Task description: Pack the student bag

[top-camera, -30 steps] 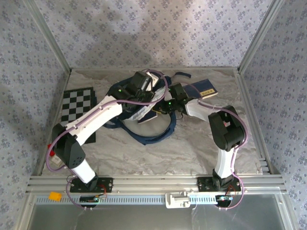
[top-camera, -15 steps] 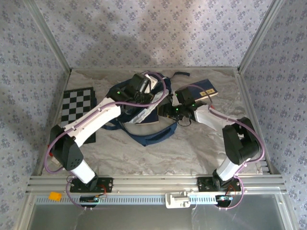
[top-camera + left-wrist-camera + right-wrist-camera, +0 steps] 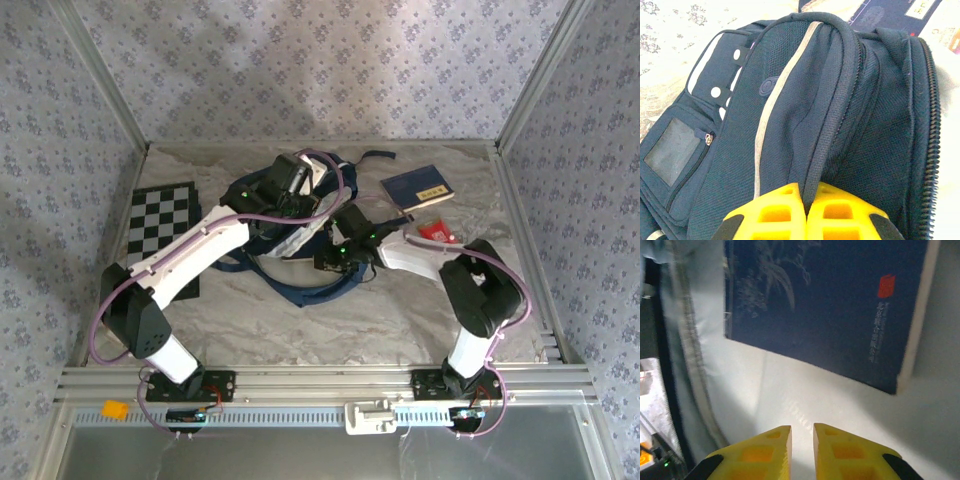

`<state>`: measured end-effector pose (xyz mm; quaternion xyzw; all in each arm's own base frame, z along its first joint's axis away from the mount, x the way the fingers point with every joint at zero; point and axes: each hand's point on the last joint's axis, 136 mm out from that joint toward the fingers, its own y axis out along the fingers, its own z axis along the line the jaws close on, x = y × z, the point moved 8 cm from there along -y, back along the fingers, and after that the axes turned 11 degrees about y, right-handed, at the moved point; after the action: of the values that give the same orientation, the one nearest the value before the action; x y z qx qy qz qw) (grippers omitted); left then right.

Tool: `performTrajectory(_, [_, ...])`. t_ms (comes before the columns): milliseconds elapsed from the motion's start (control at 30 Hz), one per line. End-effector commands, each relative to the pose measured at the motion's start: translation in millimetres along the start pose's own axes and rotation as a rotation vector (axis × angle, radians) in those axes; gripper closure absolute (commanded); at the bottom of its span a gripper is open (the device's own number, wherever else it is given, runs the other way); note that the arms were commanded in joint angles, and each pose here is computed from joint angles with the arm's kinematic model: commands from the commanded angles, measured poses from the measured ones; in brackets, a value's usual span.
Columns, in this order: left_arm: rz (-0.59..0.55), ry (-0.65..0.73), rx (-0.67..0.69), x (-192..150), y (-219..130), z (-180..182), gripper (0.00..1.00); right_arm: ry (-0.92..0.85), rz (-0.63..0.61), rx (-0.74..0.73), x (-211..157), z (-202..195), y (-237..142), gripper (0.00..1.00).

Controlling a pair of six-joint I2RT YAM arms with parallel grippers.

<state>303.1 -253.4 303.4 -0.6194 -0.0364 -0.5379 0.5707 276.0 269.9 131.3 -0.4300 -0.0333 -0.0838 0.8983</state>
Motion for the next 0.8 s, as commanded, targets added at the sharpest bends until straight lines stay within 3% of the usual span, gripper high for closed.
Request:
performTrajectory(0, [-0.187,-0.051,-0.002,34.2,-31.7,8.4,1.00,-0.027,-0.054,-0.002,10.5,13.2,11.5,0.83])
performTrajectory(133, [-0.188,-0.050,-0.007,34.2,-33.4,8.2,1.00,-0.034,-0.099,-0.049,19.9,9.5,26.6,0.87])
performTrajectory(367, [-0.198,-0.056,-0.017,29.6,-38.2,7.4,1.00,-0.013,-0.334,-0.043,57.4,15.0,13.4,0.88])
performTrajectory(567, [-0.192,-0.057,-0.012,24.7,-38.2,7.9,1.00,0.003,-0.333,-0.030,60.0,17.0,18.8,0.88])
performTrajectory(767, [-0.186,-0.059,-0.015,22.3,-36.0,7.3,1.00,-0.029,-0.324,0.002,41.7,17.5,-1.0,0.83])
